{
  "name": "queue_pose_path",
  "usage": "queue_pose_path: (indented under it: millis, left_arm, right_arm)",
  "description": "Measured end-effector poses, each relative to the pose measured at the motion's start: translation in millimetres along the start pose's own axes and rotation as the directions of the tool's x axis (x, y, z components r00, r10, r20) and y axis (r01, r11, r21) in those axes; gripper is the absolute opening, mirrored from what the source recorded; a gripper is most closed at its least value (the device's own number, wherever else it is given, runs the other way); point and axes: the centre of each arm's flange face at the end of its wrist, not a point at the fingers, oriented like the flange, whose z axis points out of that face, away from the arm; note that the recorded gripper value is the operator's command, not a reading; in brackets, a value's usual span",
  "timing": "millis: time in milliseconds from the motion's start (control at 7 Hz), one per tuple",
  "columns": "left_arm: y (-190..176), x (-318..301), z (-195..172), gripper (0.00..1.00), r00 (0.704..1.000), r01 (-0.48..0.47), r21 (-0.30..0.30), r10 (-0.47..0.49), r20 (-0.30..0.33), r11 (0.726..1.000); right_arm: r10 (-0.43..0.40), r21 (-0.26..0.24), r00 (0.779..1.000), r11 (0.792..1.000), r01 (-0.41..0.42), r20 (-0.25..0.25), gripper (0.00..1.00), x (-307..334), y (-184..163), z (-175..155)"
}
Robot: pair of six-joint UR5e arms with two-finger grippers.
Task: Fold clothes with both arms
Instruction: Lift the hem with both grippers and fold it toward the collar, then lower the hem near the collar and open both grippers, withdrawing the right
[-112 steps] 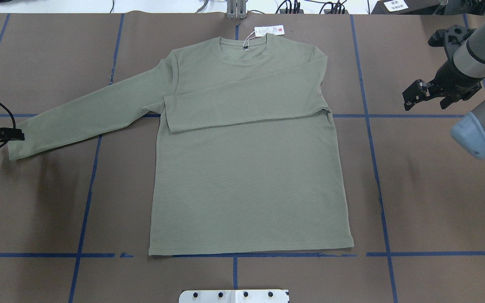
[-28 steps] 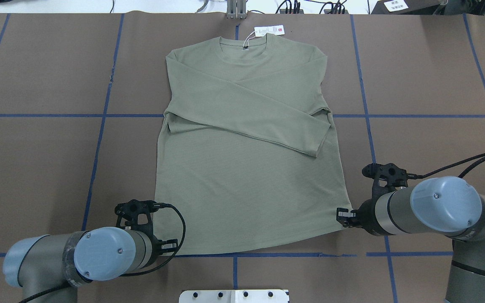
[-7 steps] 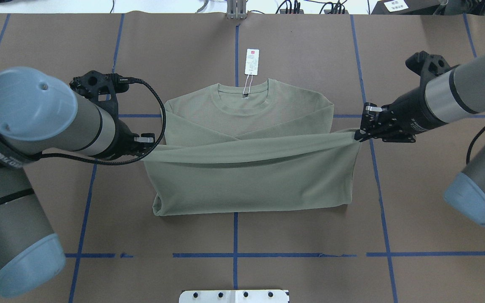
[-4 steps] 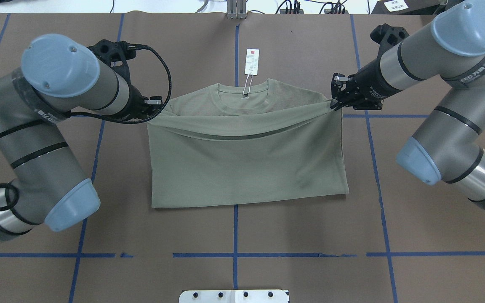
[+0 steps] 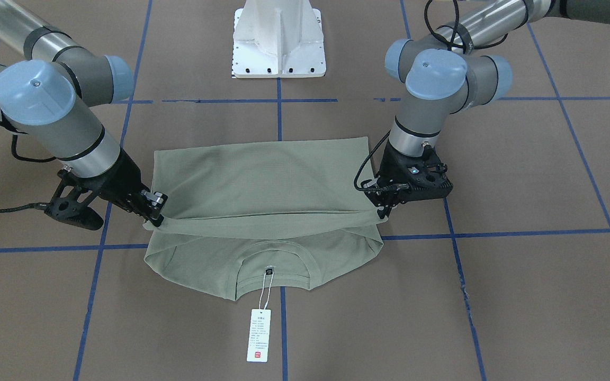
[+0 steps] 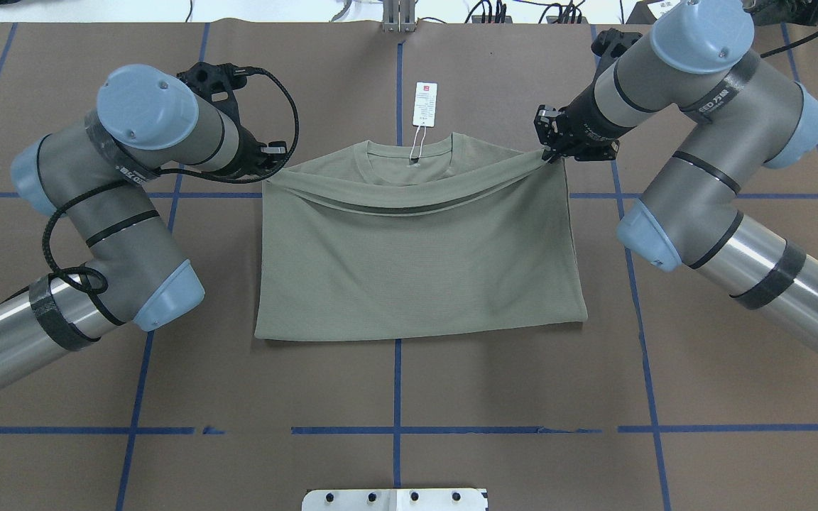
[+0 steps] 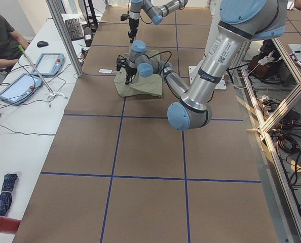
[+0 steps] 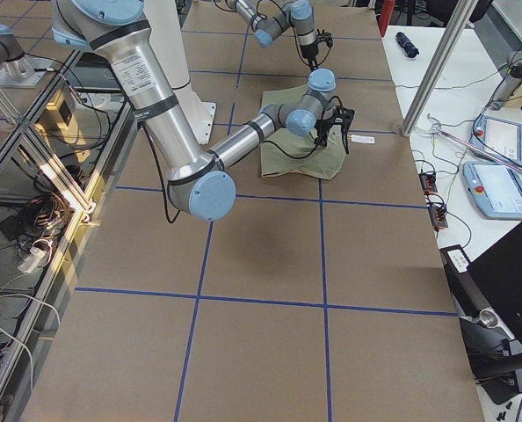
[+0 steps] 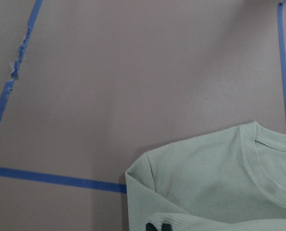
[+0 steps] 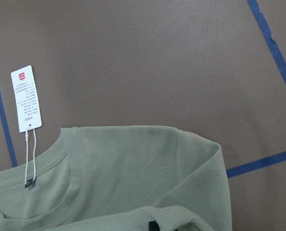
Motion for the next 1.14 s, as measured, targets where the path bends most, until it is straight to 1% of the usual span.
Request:
queue_pose_path:
  millis: [143,429,714,1000,1143]
  left_arm:
    - [-11,0,5,0.00,1.000,0.008,0.010,-0.008,0.004,1.000]
    - [-31,1,16,0.00,0.999,0.024,0.028,-0.024,0.023,0.999]
    - [-36,-6,33,0.00,0.999,0.025,0.045,-0.026,0.031,0.999]
    - [-36,-8,39,0.00,0.999,0.023,0.048,-0.024,0.028,0.999]
    - [-35,-7,39,0.00,0.999,0.022,0.049,-0.023,0.025,0.999]
  right_arm:
    - [0.007,0.002,1.000,1.000,-0.007,-0.015,0.00,1,-4,8]
    - [0.021,0.016,0.999,1.000,-0.020,-0.028,0.00,3,-15,12]
    - [0.041,0.034,0.999,0.999,-0.040,-0.033,0.00,-5,-35,12]
    - [0.040,0.041,0.999,0.998,-0.039,-0.020,0.00,-10,-47,22]
    - [0.036,0.042,0.999,0.999,-0.035,-0.013,0.07,-9,-50,27]
